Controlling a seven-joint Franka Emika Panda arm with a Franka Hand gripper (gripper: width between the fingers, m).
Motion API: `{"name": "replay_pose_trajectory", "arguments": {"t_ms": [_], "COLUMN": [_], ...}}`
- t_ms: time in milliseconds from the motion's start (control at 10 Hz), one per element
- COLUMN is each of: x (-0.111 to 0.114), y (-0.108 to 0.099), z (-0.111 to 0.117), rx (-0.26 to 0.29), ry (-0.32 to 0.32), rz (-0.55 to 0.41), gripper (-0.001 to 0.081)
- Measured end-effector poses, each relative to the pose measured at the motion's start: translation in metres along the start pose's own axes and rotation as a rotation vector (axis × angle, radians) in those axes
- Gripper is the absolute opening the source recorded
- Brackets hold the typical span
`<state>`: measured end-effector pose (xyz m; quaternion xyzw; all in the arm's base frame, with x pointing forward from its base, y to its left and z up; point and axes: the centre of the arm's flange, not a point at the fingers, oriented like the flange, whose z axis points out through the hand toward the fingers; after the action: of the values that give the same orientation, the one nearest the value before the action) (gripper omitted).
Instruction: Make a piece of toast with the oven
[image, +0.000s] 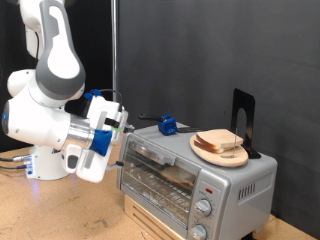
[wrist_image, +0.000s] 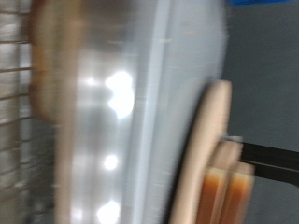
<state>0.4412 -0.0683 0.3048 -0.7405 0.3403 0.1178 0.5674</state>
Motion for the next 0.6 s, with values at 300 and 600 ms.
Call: {"name": "replay_pose_trajectory", "arguments": {"t_ms": [300,600], "x": [0.028,0.069], "y": [-0.037,-0.069], "z": [-0.008,-0.013], "rx": [0.032,0.139], "ry": [-0.014,0.129], "rz": [0.034,0.056], "gripper": [0.0809,0.0809]}}
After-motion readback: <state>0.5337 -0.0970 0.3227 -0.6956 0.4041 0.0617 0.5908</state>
